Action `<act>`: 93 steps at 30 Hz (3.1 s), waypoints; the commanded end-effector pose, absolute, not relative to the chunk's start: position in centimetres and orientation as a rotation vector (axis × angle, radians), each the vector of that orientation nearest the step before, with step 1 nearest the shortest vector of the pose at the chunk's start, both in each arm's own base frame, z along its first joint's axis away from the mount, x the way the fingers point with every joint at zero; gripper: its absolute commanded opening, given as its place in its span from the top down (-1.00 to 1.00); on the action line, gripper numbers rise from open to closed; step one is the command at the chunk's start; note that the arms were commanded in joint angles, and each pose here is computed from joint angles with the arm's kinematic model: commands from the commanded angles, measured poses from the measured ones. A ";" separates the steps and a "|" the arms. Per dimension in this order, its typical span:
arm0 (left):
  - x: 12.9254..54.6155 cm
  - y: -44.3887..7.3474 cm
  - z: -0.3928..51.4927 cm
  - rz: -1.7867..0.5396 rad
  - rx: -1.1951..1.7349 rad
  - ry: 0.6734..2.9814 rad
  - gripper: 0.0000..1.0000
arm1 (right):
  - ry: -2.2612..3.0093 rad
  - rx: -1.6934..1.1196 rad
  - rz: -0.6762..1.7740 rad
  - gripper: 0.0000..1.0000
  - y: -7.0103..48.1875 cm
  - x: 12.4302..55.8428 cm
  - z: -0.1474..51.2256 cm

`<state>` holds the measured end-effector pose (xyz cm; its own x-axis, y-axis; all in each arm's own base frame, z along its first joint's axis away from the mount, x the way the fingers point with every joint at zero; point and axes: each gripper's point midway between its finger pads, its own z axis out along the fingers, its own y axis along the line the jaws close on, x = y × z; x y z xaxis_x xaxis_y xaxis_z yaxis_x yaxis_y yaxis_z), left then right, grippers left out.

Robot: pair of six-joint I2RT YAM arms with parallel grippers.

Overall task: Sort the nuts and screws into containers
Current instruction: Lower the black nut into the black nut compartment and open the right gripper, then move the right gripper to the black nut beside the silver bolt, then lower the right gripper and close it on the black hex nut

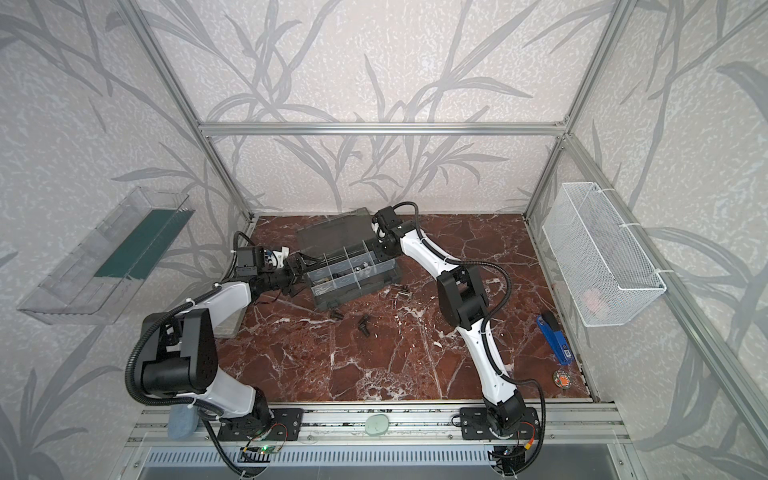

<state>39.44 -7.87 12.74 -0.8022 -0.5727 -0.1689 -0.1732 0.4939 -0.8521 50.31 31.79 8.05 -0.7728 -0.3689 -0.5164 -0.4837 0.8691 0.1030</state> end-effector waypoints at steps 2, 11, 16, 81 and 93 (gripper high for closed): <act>39.5 -7.7 13.4 -1.238 -0.595 2.291 -0.99 | 2.535 -0.630 0.288 0.39 31.7 50.5 9.0; 39.4 -7.8 13.4 -1.240 -0.592 2.291 -0.99 | 2.517 -0.652 0.252 0.09 31.2 50.2 10.6; 39.4 -7.8 13.6 -1.240 -0.590 2.290 -0.99 | 2.516 -0.667 0.256 0.08 30.5 48.8 12.2; 39.3 -7.7 12.8 -1.221 -0.608 2.314 -0.99 | 2.789 -0.485 0.211 0.26 24.1 39.5 1.2; 39.2 -7.6 12.9 -1.211 -0.606 2.317 -0.99 | 2.796 -0.499 0.207 0.74 24.2 38.9 1.2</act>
<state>39.19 -7.66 12.38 -0.8006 -0.5753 -0.1672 -0.1898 0.5083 -0.8400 39.95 24.74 1.98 -0.8865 -0.3101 -0.3434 -0.3627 0.9266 0.0996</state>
